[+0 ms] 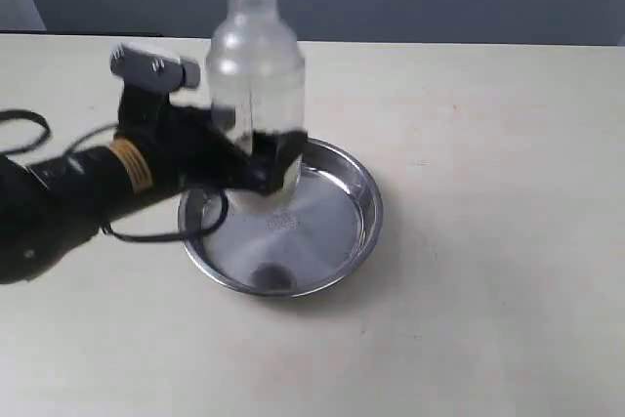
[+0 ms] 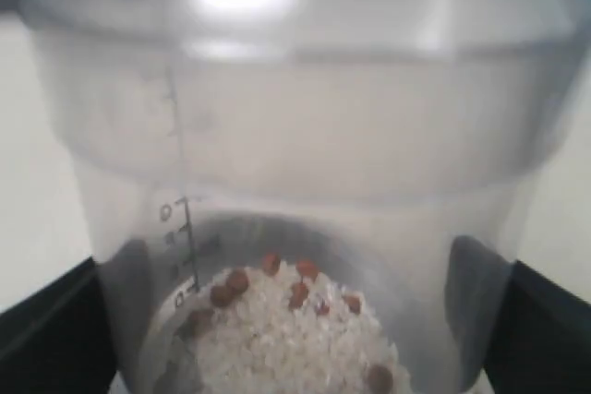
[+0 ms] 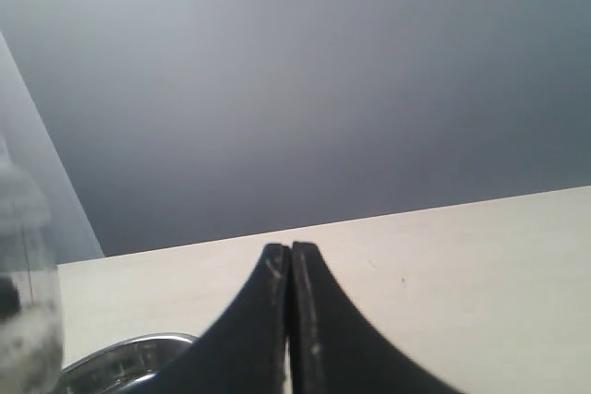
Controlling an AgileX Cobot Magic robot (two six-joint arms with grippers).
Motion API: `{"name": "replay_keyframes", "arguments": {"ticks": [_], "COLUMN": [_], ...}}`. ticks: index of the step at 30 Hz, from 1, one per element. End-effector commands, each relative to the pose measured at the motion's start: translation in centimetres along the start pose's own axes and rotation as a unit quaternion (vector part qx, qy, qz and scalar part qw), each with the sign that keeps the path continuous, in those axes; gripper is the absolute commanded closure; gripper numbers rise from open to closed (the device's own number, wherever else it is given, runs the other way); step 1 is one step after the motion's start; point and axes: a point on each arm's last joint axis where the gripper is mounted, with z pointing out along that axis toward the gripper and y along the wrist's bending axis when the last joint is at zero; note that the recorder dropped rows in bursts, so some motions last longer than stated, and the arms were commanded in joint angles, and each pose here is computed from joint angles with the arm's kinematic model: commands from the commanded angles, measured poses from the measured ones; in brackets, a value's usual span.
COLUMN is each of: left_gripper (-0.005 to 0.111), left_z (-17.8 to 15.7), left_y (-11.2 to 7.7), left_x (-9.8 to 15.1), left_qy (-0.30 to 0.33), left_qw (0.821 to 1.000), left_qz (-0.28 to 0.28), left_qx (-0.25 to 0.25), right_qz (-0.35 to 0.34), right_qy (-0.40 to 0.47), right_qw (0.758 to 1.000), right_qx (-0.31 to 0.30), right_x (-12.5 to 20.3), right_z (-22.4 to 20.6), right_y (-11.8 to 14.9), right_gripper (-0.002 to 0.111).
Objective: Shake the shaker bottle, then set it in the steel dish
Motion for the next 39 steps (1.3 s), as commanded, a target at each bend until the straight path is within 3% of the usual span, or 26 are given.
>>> {"name": "replay_keyframes", "arguments": {"ticks": [1, 3, 4, 8, 11, 14, 16, 19, 21, 23, 24, 26, 28, 31, 33, 35, 36, 39], "left_gripper": [0.106, 0.106, 0.106, 0.106, 0.106, 0.106, 0.106, 0.106, 0.106, 0.106, 0.106, 0.106, 0.106, 0.106, 0.106, 0.106, 0.106, 0.106], "left_z": [-0.1, 0.9, 0.9, -0.7, -1.1, 0.6, 1.1, -0.2, -1.3, -1.4, -1.0, 0.5, 0.7, -0.8, -2.0, -2.4, -2.0, 0.0], "left_y": [-0.5, 0.4, 0.3, -1.3, -1.6, -0.1, 0.3, -0.8, -1.7, -2.0, -1.6, 0.0, 0.4, -0.7, -1.7, -2.4, -2.0, -0.1], "left_x": [-1.8, 1.0, 1.3, -1.9, -2.9, 1.3, 3.3, 0.6, -2.3, -2.8, -1.8, 1.9, 3.8, 0.9, -2.3, -4.0, -3.1, 1.9], "left_qy": [-0.02, 0.003, -0.009, -0.107, -0.09, -0.002, -0.017, -0.128, -0.162, -0.108, -0.062, 0.009, 0.002, -0.107, -0.151, -0.115, -0.063, 0.029], "left_qw": [0.998, 0.999, 1.0, 0.994, 0.994, 0.999, 1.0, 0.989, 0.983, 0.992, 0.995, 0.999, 1.0, 0.991, 0.985, 0.991, 0.995, 0.999], "left_qz": [0.064, 0.031, 0.019, 0.008, 0.049, 0.037, -0.018, -0.056, -0.039, 0.041, 0.062, 0.029, -0.022, -0.067, -0.047, 0.04, 0.063, 0.017], "left_qx": [-0.017, -0.029, -0.02, 0.033, 0.029, -0.011, -0.004, 0.052, 0.072, 0.055, 0.037, -0.01, -0.003, 0.05, 0.074, 0.059, 0.034, -0.018], "right_qz": [-0.002, -0.002, -0.002, -0.002, -0.002, -0.002, -0.002, -0.002, -0.002, -0.002, -0.002, -0.002, -0.002, -0.002, -0.002, -0.002, -0.002, -0.002], "right_qy": [-0.002, -0.001, -0.001, -0.001, -0.002, -0.002, 0.0, 0.0, -0.002, -0.002, -0.002, -0.002, 0.0, -0.002, -0.001, -0.001, -0.002, 0.0], "right_qw": [1.0, 1.0, 1.0, 1.0, 1.0, 1.0, 1.0, 1.0, 1.0, 1.0, 1.0, 1.0, 1.0, 1.0, 1.0, 1.0, 1.0, 1.0], "right_qx": [0.001, -0.001, -0.001, -0.001, 0.0, 0.0, -0.002, -0.002, 0.0, 0.0, 0.0, 0.0, -0.002, 0.0, -0.001, -0.001, 0.0, -0.001], "right_x": [0.0, 0.0, 0.0, 0.0, 0.0, 0.0, 0.0, 0.0, 0.0, 0.0, 0.0, 0.0, 0.0, 0.0, 0.0, 0.0, 0.0, 0.0], "right_z": [0.0, 0.0, 0.0, 0.0, 0.0, 0.0, 0.0, 0.0, 0.0, 0.0, 0.0, 0.0, 0.0, 0.0, 0.0, 0.0, 0.0, 0.0], "right_y": [0.0, 0.0, 0.0, 0.0, 0.0, 0.0, 0.0, 0.0, 0.0, 0.0, 0.0, 0.0, 0.0, 0.0, 0.0, 0.0, 0.0, 0.0], "right_gripper": [0.109, 0.109, 0.109, 0.109, 0.109, 0.109, 0.109, 0.109, 0.109, 0.109, 0.109, 0.109, 0.109, 0.109, 0.109, 0.109, 0.109, 0.109]}}
